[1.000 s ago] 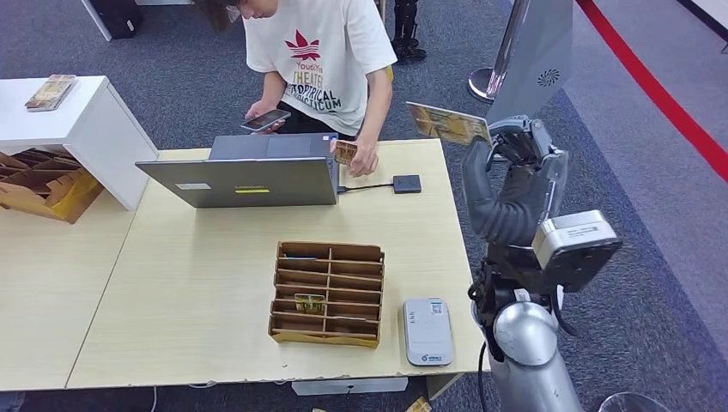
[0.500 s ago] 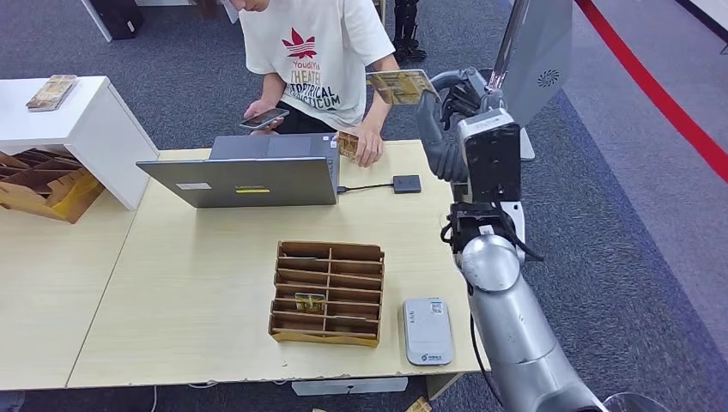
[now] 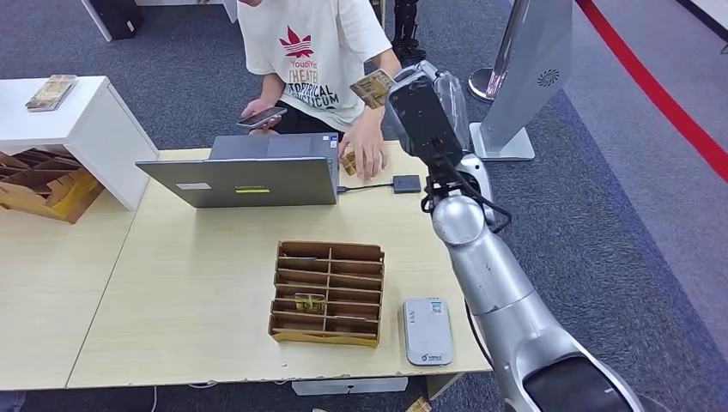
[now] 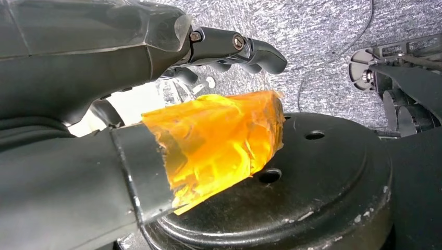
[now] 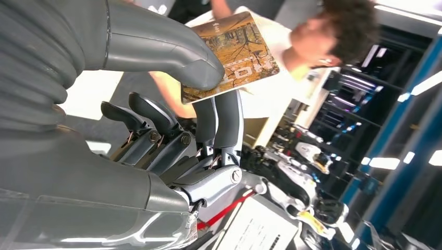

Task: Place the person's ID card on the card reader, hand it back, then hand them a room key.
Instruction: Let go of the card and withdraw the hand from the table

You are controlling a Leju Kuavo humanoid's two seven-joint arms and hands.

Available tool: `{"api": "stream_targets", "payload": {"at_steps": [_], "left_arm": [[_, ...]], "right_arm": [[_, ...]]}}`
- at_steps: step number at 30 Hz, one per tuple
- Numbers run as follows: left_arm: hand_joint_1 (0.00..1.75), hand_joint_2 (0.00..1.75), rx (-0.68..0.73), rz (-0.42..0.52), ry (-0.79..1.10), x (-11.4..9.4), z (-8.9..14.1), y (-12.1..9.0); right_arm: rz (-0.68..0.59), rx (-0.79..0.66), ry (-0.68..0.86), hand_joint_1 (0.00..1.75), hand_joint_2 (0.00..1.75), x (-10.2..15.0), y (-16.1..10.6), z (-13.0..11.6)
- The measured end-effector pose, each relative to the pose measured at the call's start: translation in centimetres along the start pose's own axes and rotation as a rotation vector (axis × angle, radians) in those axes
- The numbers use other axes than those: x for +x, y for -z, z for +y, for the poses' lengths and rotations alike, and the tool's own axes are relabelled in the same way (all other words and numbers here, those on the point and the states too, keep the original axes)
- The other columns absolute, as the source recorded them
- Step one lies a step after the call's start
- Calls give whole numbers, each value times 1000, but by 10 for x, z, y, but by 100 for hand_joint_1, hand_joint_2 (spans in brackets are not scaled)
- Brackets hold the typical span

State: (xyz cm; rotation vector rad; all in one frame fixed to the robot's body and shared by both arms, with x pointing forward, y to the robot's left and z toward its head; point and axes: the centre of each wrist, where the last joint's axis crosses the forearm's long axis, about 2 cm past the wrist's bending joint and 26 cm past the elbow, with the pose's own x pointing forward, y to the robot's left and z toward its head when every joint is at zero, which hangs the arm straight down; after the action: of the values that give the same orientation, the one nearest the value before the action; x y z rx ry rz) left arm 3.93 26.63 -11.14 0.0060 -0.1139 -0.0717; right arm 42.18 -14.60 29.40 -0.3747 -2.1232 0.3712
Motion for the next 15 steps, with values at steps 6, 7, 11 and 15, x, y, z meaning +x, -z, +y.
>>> {"api": "stream_targets", "payload": {"at_steps": [6,7,11,15], "left_arm": [[0,0,0,2,6,1,0,0],[0,0,0,2,7,1,0,0],[0,0,-1,2,16,2,1,0],[0,0,0,6,24,2,2,0]], "right_arm": [[31,35,-48,175,175,-5,3,6],[37,43,-63,175,175,-6,4,7],[65,76,-115,175,175,-10,7,10],[84,102,-163,175,175,-15,8,13]]}}
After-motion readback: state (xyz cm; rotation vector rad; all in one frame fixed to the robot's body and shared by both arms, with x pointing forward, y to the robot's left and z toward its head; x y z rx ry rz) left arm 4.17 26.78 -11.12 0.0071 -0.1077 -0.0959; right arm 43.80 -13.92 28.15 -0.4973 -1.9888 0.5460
